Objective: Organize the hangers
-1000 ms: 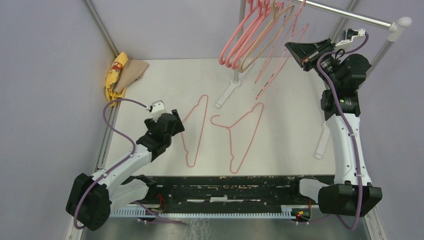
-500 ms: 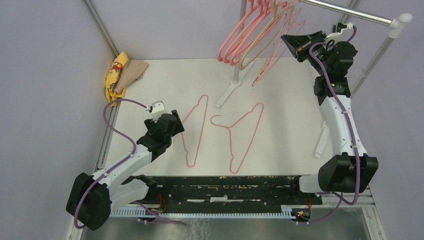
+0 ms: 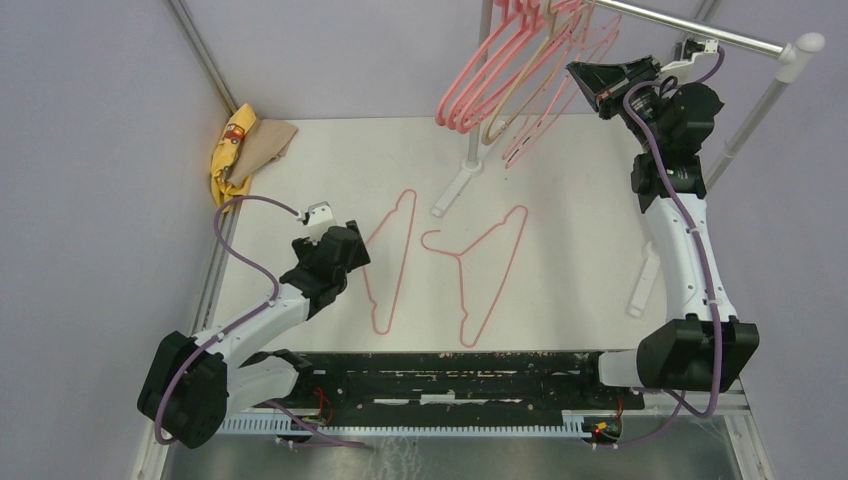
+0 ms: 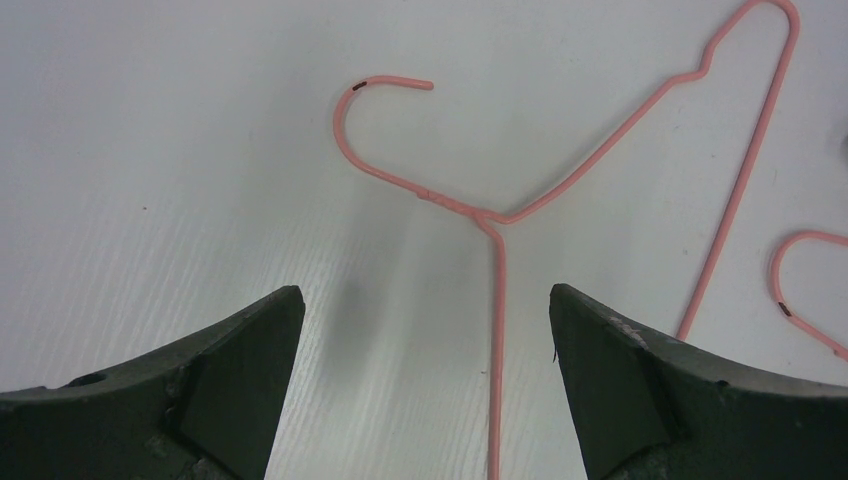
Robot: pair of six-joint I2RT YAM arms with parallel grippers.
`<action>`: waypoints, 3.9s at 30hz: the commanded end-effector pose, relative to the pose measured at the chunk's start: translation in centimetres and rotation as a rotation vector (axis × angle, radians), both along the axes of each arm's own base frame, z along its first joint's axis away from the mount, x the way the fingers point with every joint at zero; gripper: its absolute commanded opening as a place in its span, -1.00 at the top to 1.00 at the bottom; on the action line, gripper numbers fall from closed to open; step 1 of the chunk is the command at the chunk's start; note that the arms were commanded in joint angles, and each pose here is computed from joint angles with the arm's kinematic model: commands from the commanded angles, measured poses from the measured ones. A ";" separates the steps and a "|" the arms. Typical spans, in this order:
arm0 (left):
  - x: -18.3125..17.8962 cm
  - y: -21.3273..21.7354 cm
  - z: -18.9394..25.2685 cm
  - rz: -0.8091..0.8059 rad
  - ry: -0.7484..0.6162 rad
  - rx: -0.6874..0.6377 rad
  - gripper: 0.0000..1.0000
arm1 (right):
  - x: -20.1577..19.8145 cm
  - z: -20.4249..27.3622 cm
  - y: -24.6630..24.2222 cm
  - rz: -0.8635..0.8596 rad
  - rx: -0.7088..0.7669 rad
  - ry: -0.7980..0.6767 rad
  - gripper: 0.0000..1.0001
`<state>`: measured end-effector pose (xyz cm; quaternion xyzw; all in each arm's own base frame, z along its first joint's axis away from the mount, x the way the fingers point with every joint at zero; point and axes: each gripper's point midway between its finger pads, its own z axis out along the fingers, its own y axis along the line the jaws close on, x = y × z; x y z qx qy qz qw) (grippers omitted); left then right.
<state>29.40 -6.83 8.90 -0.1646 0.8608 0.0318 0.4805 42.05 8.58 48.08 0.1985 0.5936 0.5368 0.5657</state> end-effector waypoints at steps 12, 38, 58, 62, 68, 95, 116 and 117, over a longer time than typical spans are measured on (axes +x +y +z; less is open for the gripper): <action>0.7 0.4 2.0 -0.010 -0.060 0.041 -0.98 | 4.8 0.1 -2.5 -0.131 0.041 -0.006 0.98; 1.0 -0.1 1.1 -0.018 -0.032 0.040 -0.98 | -10.1 -4.1 -2.6 -0.252 -0.327 -0.001 -0.55; 0.5 -0.3 0.2 -0.011 -0.004 0.008 -0.98 | -15.8 -28.5 13.7 0.204 -0.966 0.362 -0.05; 0.4 -0.5 0.1 -0.017 0.005 0.000 -0.98 | -15.4 -32.5 17.8 0.275 -1.049 0.410 -0.05; 0.0 -0.4 0.3 -0.020 0.000 -0.005 -0.98 | -13.2 -37.0 20.0 0.298 -1.140 0.486 -0.02; -0.5 -0.4 -0.2 -0.029 -0.011 -0.031 -0.98 | -10.6 -45.7 19.1 0.272 -1.215 0.692 0.29; -0.7 -1.3 0.3 -0.074 -0.029 -0.080 -0.98 | -12.0 -49.7 17.3 0.256 -1.252 0.728 0.99; -0.5 -1.8 0.5 -0.090 -0.039 -0.099 -0.98 | -12.0 -49.1 17.7 0.266 -1.224 0.705 0.99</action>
